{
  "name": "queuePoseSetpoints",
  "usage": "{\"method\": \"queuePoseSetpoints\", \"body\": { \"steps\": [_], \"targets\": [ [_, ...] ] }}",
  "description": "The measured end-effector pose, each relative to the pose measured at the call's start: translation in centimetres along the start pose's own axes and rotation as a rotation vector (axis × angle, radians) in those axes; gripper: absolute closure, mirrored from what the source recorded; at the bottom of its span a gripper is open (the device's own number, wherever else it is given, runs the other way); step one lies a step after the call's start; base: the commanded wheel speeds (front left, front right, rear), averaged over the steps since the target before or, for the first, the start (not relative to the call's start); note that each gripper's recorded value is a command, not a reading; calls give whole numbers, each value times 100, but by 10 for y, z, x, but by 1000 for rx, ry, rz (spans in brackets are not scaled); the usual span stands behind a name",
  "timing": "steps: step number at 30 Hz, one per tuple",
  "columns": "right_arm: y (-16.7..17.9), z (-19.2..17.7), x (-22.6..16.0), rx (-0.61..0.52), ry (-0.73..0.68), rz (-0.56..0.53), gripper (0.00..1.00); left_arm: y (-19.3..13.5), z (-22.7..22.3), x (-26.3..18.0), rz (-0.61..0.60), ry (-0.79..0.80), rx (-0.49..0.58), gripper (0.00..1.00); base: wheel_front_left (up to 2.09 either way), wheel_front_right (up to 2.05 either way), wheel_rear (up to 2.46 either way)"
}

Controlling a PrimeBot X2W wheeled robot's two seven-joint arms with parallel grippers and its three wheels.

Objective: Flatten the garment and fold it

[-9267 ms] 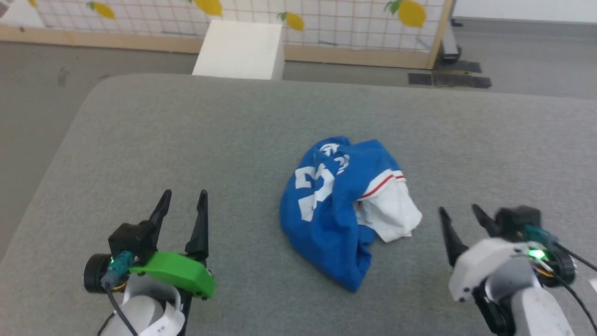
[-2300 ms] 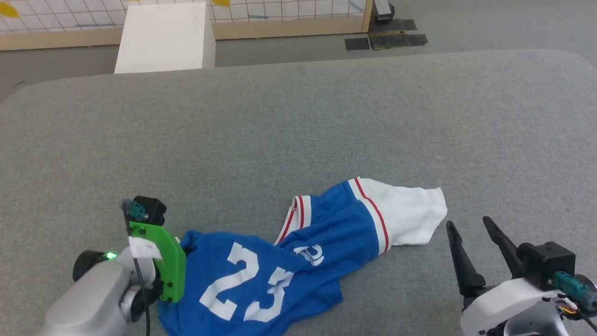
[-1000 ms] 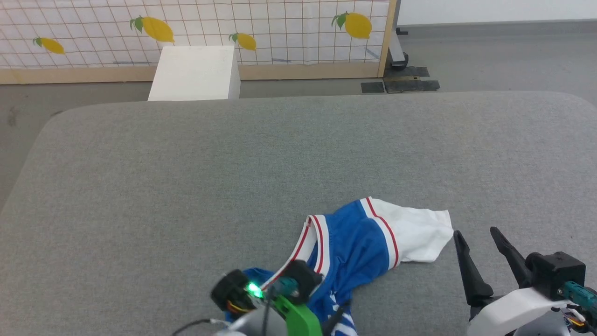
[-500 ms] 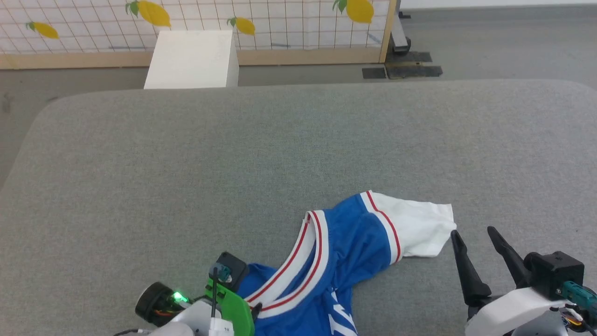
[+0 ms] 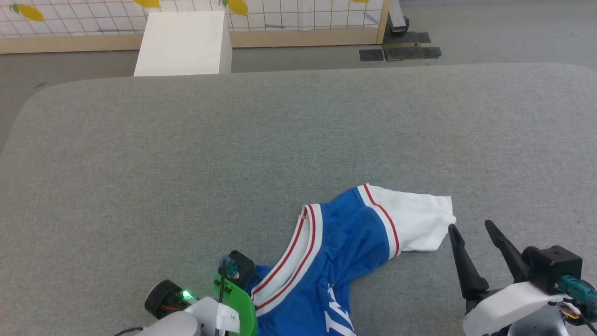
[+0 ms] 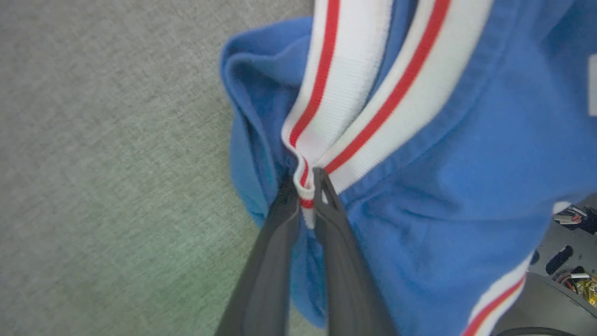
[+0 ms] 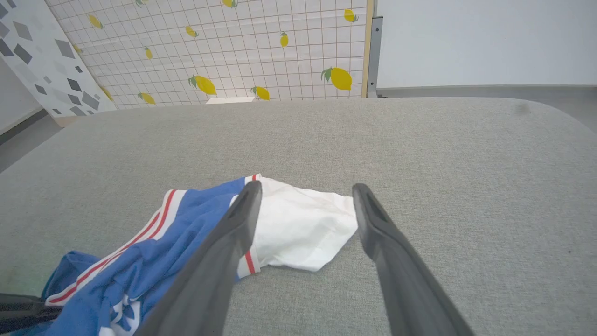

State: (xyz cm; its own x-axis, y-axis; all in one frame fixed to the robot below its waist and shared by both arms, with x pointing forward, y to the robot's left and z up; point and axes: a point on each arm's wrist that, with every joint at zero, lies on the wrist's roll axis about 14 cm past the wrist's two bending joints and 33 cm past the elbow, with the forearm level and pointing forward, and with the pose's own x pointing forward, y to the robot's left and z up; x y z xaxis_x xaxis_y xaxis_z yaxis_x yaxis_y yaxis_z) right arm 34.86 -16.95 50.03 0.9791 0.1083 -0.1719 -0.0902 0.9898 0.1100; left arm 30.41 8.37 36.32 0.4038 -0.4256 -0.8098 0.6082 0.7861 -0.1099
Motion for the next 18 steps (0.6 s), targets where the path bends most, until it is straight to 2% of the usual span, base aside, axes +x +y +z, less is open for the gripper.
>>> {"method": "queuePoseSetpoints", "body": {
  "steps": [5,12,18],
  "targets": [
    [-1,5,-2,5,-22,-2,0,13,23,-8,57,-120,-4,100,0,0,0],
    [0,13,-6,5,-48,1,0,80,133,-55,267,-425,34,100,0,0,0],
    [-7,13,-11,15,-52,-27,0,119,186,-67,372,-508,41,100,0,0,0]
  ]
}}
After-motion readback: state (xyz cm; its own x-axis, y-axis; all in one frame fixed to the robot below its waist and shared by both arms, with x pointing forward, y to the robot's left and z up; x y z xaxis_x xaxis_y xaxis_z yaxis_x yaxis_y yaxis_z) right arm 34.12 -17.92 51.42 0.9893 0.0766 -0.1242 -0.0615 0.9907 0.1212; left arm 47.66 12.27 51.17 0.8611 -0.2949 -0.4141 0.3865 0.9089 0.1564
